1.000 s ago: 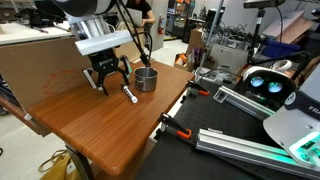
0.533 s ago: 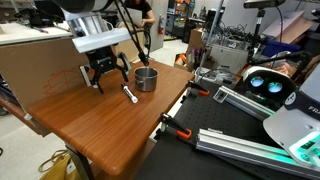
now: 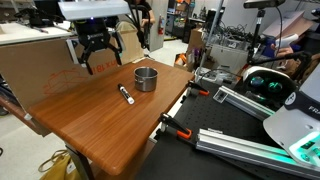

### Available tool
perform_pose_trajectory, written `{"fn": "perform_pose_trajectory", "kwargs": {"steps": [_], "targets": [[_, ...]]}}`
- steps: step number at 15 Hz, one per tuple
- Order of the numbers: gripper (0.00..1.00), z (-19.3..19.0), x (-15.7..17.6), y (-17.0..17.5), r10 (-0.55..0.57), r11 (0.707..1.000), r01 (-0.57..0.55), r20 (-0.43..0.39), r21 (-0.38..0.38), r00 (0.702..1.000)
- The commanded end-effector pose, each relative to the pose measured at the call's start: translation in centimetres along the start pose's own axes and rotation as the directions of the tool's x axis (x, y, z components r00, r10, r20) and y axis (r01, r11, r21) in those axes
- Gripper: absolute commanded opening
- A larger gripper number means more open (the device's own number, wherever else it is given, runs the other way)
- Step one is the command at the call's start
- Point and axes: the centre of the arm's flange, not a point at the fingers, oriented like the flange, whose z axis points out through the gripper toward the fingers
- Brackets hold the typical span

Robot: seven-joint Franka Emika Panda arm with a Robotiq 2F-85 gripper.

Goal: Remove the marker from the silver pot and put it on the table

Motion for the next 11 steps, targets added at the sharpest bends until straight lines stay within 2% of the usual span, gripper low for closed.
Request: {"fn": "perform_pose_trajectory", "kwargs": {"steps": [1,11], "targets": [[1.00,-0.9,-0.5,0.3,-0.004,1.000,0.004,-0.016,0.008,1.000],[1.00,-1.3,-1.5,1.1,-0.008,1.000,0.009,-0.033,0.016,0.999]]}}
